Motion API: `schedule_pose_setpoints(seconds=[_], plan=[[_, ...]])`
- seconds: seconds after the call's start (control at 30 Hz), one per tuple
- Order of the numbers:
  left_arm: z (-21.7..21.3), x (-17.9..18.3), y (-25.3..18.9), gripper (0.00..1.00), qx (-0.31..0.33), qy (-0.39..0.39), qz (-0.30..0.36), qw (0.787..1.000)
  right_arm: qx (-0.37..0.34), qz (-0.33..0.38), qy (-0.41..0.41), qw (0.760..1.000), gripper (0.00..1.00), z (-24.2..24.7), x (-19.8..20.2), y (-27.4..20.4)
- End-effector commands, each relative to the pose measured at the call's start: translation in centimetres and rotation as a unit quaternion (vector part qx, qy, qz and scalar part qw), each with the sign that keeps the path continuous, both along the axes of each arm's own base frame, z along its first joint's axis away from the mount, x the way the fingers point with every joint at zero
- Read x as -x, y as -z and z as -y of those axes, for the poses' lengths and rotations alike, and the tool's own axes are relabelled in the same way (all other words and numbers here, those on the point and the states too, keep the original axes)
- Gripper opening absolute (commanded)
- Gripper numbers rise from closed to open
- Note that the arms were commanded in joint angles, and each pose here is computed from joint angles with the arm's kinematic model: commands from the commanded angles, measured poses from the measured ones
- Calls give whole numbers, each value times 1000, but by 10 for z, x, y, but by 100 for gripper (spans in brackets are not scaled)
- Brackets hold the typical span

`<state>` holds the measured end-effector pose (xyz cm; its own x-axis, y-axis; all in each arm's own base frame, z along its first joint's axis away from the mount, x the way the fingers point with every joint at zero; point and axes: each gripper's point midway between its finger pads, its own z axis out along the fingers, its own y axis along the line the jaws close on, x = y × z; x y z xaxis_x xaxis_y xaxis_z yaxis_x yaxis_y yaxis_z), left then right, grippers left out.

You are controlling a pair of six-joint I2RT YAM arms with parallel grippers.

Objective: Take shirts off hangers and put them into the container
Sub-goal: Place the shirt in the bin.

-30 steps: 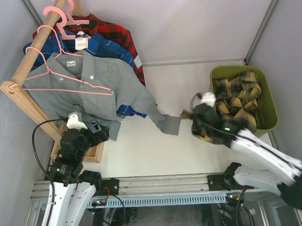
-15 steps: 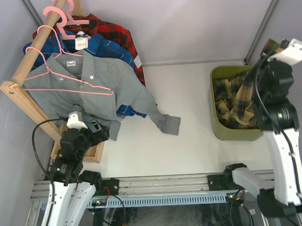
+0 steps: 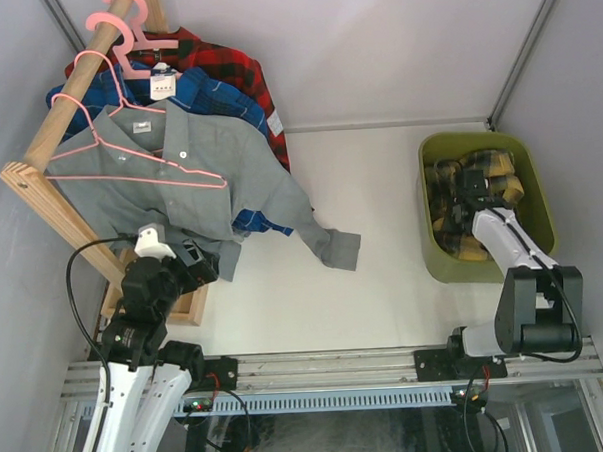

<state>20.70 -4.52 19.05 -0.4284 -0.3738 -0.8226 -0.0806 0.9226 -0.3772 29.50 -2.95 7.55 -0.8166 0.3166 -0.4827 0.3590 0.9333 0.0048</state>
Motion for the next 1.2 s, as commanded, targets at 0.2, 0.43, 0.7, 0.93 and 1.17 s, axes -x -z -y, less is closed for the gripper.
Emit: schedule_pose_setpoints(seconds=[0.2,0.43,0.7,0.93,1.17], plan=[[-1,-6,1,100,-8,0,3,1000,-41,180,-71,980,46,-20,-23,-166],[-2,-6,1,100,-8,-3,4,1000,-53,238,-33,969,58,-24,25,-203],[0,-7,3,100,-7,4,-2,1000,-116,159,15,980,32,-40,57,-108],[-1,-6,2,100,-9,1,0,1000,-135,105,-16,985,38,-49,44,-69],[-2,-6,2,100,-9,-4,1,1000,-111,228,-68,965,52,-59,26,-147]])
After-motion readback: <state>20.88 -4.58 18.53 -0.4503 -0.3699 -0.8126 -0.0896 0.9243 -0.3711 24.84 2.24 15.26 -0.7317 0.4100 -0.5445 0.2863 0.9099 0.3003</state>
